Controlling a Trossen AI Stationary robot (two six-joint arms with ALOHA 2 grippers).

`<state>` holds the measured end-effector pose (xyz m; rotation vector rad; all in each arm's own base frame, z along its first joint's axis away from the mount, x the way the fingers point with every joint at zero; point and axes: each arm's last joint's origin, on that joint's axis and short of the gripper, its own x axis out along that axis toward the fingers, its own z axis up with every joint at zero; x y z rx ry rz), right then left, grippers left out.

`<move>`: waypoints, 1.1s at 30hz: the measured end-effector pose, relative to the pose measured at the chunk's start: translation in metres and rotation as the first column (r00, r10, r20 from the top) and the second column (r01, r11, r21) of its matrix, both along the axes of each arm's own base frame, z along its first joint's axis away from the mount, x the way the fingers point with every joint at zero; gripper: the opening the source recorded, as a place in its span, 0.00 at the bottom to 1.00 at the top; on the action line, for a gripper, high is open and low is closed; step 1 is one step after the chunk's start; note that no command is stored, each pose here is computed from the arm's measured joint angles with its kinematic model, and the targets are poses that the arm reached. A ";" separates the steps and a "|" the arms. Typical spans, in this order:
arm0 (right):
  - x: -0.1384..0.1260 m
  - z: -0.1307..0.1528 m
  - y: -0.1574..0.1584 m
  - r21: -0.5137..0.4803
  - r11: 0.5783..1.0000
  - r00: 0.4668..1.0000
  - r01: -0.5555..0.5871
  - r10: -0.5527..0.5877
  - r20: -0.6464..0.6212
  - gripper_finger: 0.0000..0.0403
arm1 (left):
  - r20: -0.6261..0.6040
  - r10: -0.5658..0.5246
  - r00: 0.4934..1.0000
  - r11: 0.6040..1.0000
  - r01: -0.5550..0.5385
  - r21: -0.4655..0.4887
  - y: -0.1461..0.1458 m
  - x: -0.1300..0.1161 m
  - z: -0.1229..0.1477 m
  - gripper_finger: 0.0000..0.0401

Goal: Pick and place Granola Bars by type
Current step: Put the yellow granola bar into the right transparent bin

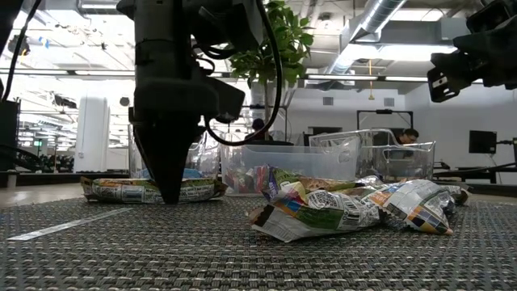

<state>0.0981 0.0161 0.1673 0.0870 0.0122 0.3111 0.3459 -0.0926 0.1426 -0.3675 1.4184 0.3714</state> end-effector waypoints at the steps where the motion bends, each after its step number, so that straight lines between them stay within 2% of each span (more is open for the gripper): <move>1: 0.000 0.000 0.000 0.000 1.000 1.000 0.000 0.000 0.000 0.35 | 0.005 -0.001 1.000 1.000 0.001 -0.001 0.000 0.000 0.000 0.54; 8: 0.000 0.000 0.000 0.000 1.000 1.000 0.000 0.000 0.000 0.35 | 0.013 -0.036 0.999 0.999 0.036 0.000 0.000 0.000 -0.001 0.52; 16: 0.000 0.000 0.000 0.000 1.000 1.000 0.000 0.000 0.000 0.35 | 0.011 -0.041 0.999 0.999 0.041 -0.018 0.000 0.000 -0.002 0.29; 21: 0.000 0.000 0.000 0.000 1.000 1.000 0.000 0.000 0.001 0.35 | 0.022 -0.003 1.000 1.000 0.003 -0.024 0.000 0.000 0.000 0.17; 27: 0.000 0.000 0.000 0.000 1.000 1.000 0.000 0.000 0.000 0.35 | 0.095 0.050 0.994 0.998 -0.046 -0.047 -0.001 -0.003 0.022 0.11; 33: 0.000 0.000 0.000 0.000 1.000 1.000 0.000 0.000 0.000 0.35 | 0.212 0.063 0.975 0.996 -0.048 -0.074 -0.004 -0.005 0.048 0.09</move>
